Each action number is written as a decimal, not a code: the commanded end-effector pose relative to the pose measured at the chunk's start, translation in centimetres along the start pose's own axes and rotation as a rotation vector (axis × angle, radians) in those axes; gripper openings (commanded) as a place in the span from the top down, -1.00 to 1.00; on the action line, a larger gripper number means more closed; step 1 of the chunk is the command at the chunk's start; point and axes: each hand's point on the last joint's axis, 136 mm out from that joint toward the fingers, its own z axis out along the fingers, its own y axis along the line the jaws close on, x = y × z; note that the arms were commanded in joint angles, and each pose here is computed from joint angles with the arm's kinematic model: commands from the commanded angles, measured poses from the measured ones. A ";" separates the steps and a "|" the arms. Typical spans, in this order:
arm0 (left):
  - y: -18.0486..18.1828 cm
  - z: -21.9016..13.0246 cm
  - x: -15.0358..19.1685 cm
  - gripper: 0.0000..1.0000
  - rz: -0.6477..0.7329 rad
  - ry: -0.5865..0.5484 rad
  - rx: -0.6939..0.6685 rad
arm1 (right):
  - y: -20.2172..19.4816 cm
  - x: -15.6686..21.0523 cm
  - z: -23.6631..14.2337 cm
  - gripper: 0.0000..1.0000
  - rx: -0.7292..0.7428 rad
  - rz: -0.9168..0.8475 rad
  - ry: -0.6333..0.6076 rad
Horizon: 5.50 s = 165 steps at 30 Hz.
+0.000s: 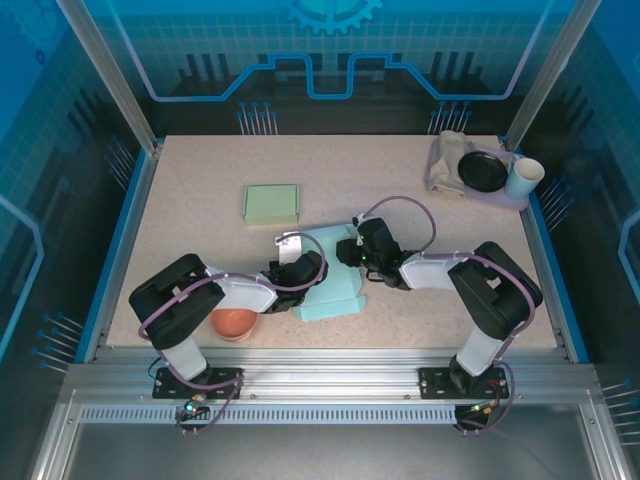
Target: Fold the paper box
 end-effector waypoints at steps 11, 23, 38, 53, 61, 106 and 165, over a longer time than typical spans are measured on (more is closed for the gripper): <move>-0.3 -0.1 -0.7 0.82 -0.026 -0.009 -0.004 | 2.2 1.3 -1.0 0.26 -0.067 -0.033 0.032; -0.1 -0.1 -1.5 0.82 0.028 -0.033 -0.015 | 0.3 -2.3 -11.2 -0.12 0.134 -0.300 0.009; -0.1 -0.3 -2.2 0.83 0.099 -0.079 0.024 | -7.3 -3.4 -11.2 -0.38 0.275 -0.653 0.044; -0.4 -0.3 -2.0 0.82 0.084 -0.073 0.042 | -6.8 -1.4 -7.8 -0.37 0.255 -0.726 0.173; -0.1 -0.5 -2.3 0.82 0.090 -0.079 0.036 | -6.2 -2.0 -9.3 -0.36 0.250 -0.725 0.123; -1.3 -1.3 -3.2 0.82 0.079 -0.069 0.120 | -4.2 -1.8 -8.6 -0.33 0.141 -0.826 0.050; -2.7 -1.5 -3.3 0.82 0.029 -0.036 0.165 | 3.2 -2.9 -12.5 -0.33 -0.115 -0.747 -0.123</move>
